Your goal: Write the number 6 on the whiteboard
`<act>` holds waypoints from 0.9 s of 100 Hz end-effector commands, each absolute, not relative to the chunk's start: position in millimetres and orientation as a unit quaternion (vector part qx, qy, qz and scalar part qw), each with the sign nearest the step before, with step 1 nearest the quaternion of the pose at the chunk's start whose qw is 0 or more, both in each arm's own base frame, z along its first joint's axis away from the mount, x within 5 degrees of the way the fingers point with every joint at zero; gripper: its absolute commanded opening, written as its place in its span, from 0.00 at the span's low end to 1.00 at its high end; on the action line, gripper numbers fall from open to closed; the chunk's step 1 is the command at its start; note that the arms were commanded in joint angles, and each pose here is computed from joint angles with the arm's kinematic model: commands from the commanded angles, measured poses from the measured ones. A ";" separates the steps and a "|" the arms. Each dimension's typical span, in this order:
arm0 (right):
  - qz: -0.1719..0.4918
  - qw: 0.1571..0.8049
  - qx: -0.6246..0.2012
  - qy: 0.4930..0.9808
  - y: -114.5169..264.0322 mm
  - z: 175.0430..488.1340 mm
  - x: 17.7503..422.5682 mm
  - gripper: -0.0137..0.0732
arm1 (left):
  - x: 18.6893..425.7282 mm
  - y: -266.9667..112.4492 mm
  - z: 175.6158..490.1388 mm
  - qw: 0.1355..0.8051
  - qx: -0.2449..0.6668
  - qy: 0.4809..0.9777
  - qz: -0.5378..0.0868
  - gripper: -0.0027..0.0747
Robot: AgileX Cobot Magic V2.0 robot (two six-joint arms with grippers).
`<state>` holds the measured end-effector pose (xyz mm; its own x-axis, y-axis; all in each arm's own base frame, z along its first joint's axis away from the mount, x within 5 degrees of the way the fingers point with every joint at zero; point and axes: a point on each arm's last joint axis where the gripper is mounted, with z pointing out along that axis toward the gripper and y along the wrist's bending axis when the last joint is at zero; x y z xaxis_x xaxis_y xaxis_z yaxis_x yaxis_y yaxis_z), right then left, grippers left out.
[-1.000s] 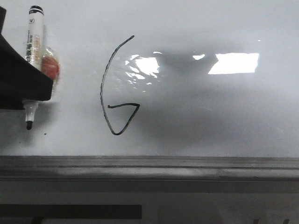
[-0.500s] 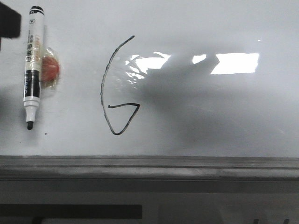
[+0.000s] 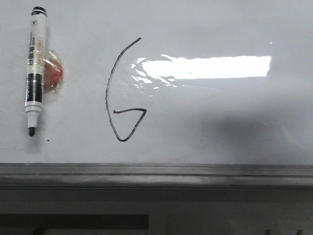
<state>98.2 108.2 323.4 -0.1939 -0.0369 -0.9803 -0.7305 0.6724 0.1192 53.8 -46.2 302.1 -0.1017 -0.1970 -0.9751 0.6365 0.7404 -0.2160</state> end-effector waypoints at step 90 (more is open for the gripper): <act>0.311 0.660 -0.239 0.641 54.8 264.6 53.6 0.08 | 46.2 -35.9 255.5 0.680 0.142 0.643 -0.322 0.01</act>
<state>51.8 56.5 249.0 -0.0961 0.0420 -0.9945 -0.7295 0.6768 0.0991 45.9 -38.4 239.3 -0.1117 -0.1881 -0.9758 0.6239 0.7510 -0.2162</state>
